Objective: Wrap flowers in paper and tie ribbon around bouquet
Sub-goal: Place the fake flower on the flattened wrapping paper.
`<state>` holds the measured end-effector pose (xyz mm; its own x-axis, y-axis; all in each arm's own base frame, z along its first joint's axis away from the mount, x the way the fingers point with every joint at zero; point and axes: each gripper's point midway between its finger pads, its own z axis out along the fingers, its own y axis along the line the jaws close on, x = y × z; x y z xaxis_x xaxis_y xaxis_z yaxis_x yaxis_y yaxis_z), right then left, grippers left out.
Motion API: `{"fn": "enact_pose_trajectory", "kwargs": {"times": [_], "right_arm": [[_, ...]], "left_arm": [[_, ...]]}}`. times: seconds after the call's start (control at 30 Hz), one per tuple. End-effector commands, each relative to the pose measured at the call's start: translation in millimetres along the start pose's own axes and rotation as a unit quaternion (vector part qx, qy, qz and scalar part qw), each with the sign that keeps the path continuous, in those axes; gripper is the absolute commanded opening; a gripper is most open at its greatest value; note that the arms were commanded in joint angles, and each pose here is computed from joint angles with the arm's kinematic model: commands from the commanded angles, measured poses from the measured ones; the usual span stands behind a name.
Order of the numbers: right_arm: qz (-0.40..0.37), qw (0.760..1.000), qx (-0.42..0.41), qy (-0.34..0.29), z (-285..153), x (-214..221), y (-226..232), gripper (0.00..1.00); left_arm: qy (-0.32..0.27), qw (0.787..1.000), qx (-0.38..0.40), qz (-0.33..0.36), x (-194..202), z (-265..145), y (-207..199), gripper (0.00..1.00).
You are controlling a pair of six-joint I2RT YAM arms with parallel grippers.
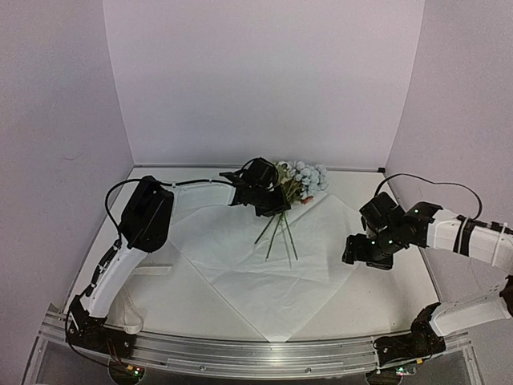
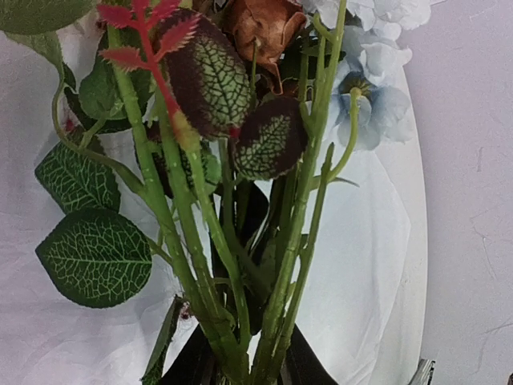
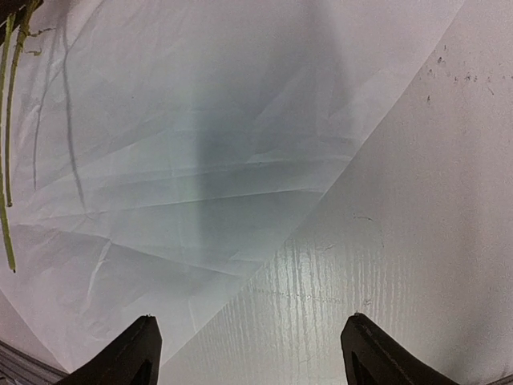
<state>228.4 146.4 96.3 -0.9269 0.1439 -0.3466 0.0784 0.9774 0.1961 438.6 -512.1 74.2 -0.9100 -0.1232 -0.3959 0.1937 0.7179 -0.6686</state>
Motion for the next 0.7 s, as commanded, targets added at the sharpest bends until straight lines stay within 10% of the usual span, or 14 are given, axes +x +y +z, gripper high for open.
{"fn": "enact_pose_trajectory", "kwargs": {"times": [0.0, 0.33, 0.67], "right_arm": [[-0.006, 1.000, 0.006, -0.002, -1, -6, 2, 0.80], [-0.027, 1.000, -0.007, 0.011, 1, -16, 20, 0.81], [-0.039, 0.995, -0.070, 0.067, 10, -20, 64, 0.73]], "left_arm": [[-0.019, 0.999, 0.026, 0.004, -11, -4, -12, 0.28], [-0.030, 0.999, 0.036, 0.027, -15, -43, -31, 0.69], [-0.037, 0.997, 0.024, 0.060, -3, -98, -27, 0.59]]}}
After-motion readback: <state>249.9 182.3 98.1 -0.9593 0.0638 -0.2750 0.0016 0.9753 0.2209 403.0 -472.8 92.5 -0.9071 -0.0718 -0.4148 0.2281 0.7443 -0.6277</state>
